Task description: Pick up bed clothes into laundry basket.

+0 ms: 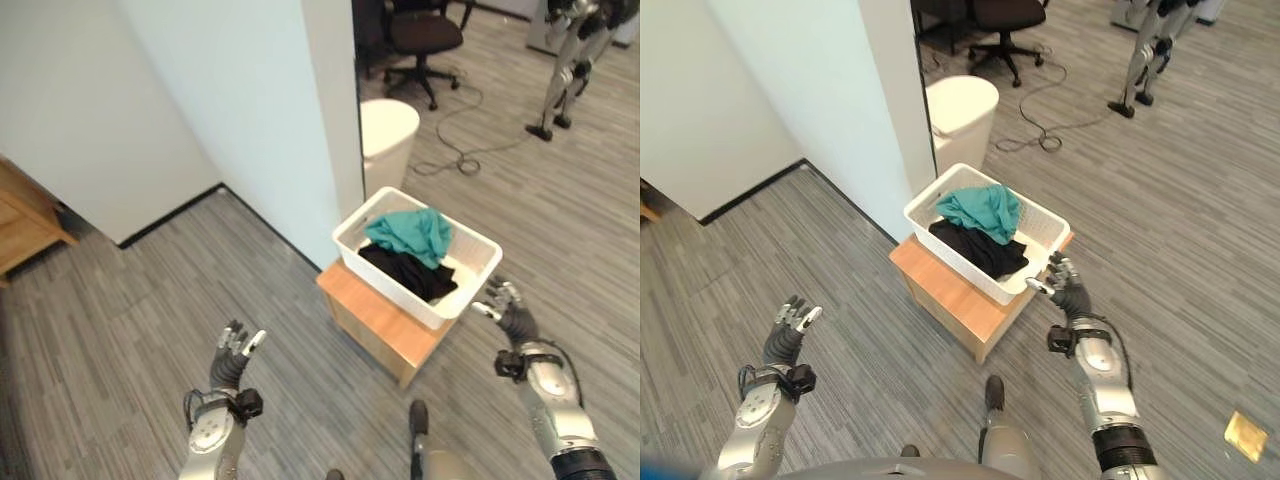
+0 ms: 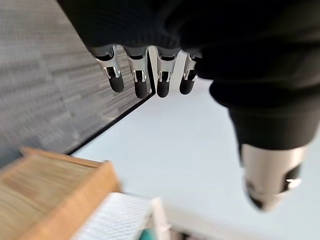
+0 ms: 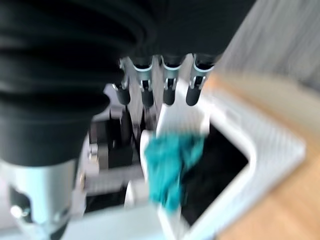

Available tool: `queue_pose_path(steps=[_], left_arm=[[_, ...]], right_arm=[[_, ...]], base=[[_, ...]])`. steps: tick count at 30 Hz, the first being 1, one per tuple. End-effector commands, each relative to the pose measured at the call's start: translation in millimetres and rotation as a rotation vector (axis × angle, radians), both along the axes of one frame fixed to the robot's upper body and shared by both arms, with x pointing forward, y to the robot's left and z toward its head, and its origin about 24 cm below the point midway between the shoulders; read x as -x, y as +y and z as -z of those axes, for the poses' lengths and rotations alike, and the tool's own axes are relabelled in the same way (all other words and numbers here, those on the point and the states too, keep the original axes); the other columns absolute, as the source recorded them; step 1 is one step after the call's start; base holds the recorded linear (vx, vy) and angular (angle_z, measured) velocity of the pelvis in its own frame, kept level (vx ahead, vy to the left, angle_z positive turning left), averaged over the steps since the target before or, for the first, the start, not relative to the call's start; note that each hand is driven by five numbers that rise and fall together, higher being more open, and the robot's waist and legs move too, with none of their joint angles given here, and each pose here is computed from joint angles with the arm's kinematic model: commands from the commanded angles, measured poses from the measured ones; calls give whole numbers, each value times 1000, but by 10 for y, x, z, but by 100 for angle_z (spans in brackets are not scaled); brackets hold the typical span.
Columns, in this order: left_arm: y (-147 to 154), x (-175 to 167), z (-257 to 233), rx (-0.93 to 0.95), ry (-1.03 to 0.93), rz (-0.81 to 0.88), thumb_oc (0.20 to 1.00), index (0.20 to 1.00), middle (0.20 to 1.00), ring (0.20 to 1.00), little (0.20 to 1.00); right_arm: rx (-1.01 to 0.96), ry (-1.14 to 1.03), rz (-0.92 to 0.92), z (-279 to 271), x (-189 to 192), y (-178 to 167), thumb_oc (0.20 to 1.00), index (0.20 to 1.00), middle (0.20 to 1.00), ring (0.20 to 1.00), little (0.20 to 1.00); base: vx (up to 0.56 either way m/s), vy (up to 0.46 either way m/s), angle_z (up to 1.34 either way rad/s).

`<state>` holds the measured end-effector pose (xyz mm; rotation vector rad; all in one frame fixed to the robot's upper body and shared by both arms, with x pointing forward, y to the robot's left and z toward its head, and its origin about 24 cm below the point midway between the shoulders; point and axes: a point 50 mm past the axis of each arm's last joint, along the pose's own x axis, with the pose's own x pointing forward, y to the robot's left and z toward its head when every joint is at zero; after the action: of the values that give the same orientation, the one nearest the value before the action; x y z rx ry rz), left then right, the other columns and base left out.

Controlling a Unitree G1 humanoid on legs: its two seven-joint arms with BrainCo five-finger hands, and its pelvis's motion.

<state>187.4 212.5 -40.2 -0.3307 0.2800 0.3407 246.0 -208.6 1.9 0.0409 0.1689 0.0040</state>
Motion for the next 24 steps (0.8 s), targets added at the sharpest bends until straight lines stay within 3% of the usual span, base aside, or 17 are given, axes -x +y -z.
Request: queue_pose_path(steps=[1, 5, 9, 13, 18, 24], left_arm=[[184, -177, -252, -8, -148, -20, 1000, 1000, 1000, 1000, 1000], [88, -187, -260, 25, -159, 1, 1000, 1000, 1000, 1000, 1000], [204, -384, -479, -159, -212, 84, 1000, 1000, 1000, 1000, 1000], [236, -360, -496, -156, -224, 64, 1000, 1000, 1000, 1000, 1000], [373, -133, -381, -71, -205, -89, 1000, 1000, 1000, 1000, 1000], [255, 104, -60, 47, -68, -82, 1000, 1000, 1000, 1000, 1000]], right_arm=[[-34, -13, -36, 4, 114, 3, 1000, 1000, 1000, 1000, 1000], [-18, -24, -115, -11, 116, 136, 1000, 1000, 1000, 1000, 1000], [-9, -119, -198, -210, -20, 330, 1000, 1000, 1000, 1000, 1000], [-12, -115, -178, -207, 10, 255, 1000, 1000, 1000, 1000, 1000], [85, -186, -247, -436, -59, 164, 1000, 1000, 1000, 1000, 1000], [62, -91, -97, -248, 115, -158, 1000, 1000, 1000, 1000, 1000]], base=[[1, 18, 21], [-54, 36, 12], [-63, -177, 102], [73, -274, 196], [-131, -462, 165], [-270, -251, 134]])
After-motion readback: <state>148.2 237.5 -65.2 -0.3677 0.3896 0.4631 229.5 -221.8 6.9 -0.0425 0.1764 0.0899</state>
